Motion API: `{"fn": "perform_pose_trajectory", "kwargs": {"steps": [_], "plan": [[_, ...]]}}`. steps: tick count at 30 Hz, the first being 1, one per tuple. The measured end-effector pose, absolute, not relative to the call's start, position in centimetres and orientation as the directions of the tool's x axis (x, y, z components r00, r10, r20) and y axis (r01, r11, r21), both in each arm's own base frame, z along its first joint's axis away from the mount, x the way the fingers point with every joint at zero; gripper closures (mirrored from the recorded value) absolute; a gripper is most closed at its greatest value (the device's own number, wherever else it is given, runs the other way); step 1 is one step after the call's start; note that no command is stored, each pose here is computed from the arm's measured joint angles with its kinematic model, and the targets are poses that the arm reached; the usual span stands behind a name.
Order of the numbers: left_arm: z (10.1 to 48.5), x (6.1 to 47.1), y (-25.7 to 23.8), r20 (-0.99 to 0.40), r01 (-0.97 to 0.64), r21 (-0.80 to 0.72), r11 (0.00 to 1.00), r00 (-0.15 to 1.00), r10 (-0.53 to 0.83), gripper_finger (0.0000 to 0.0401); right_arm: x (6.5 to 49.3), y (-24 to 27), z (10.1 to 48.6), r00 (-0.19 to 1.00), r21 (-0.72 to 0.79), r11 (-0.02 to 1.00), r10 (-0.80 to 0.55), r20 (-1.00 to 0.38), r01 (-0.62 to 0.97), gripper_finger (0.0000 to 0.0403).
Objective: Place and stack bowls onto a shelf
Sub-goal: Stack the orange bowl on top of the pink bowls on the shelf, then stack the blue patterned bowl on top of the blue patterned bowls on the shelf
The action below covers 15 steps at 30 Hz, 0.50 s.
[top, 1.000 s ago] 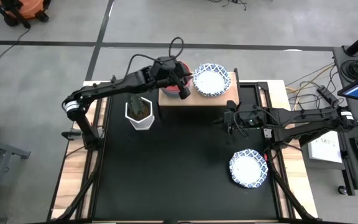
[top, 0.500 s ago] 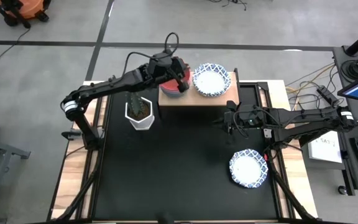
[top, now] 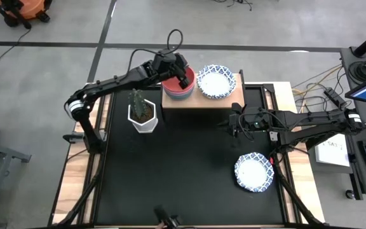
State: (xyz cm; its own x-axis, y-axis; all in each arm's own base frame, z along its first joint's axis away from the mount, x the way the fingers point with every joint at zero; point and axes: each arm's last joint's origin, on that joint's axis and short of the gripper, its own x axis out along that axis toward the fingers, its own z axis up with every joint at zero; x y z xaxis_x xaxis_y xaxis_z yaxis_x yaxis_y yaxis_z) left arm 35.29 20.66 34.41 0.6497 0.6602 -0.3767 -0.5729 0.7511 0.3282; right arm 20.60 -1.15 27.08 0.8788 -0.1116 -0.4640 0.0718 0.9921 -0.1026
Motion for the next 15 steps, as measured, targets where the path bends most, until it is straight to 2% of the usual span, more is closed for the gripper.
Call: {"fn": "perform_pose_trajectory", "kwargs": {"steps": [15], "plan": [[36.1, 35.1, 18.0, -0.362, -0.557, 0.286, 0.78, 0.691, 0.626, 0.0362, 20.6, -1.2, 27.1, 0.879, -0.102, 0.992, -0.112, -0.464, 0.072, 0.0346]]}}
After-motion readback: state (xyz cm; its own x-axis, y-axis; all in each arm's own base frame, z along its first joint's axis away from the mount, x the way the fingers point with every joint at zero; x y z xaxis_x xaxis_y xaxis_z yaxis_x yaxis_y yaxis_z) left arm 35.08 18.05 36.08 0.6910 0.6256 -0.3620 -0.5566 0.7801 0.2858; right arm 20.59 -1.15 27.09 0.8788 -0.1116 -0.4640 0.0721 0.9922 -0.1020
